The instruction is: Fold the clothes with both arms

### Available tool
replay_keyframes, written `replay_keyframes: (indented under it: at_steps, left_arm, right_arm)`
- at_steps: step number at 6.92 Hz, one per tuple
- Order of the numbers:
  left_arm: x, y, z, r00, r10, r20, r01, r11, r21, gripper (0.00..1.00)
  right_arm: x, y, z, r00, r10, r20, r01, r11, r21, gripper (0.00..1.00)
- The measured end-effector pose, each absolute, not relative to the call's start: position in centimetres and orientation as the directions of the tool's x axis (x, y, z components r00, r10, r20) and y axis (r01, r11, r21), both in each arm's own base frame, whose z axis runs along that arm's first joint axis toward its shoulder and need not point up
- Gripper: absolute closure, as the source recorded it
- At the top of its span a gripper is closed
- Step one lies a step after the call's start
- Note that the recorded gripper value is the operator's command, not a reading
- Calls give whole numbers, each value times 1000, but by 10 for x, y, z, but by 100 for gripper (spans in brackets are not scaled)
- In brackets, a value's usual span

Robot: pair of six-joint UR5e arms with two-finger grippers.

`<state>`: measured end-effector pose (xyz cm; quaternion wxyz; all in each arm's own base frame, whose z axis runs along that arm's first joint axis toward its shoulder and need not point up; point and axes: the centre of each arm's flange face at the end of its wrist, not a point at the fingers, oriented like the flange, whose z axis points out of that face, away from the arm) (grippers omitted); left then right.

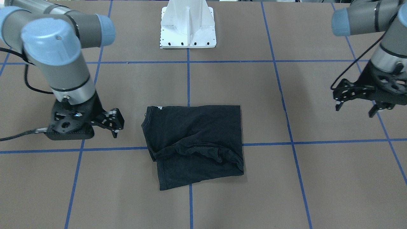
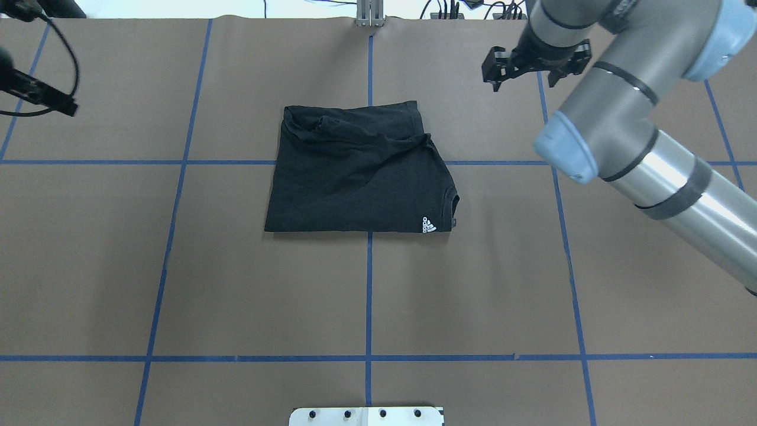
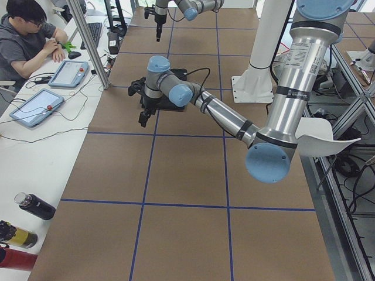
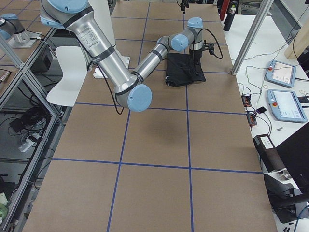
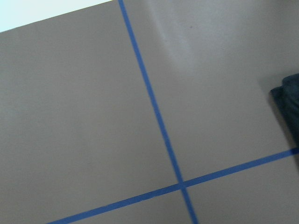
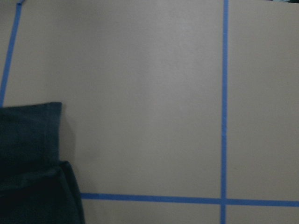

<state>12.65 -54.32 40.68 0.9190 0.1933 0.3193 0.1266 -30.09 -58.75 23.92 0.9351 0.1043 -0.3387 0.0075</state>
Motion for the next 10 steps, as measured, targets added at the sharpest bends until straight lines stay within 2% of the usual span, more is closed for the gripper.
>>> replay_keyframes:
  at_steps: [3,5,8,10]
  left_arm:
    - [-6,-487,522,748,330,-576,-137,926,353,0]
    - [-31,-448,573,728,250,-638,-113,962,248,0]
    - [-47,-419,596,723,123,-679,-78,992,96,0]
    - [-57,-415,598,711,49,-701,-46,999,23,0]
  right_arm:
    - [-168,-550,346,752,-186,632,76,977,197,1]
    - [-83,-523,438,746,-259,613,174,965,196,0]
    - [26,-448,556,733,-219,644,188,975,118,0]
    - [46,-423,583,726,-161,668,155,985,69,0]
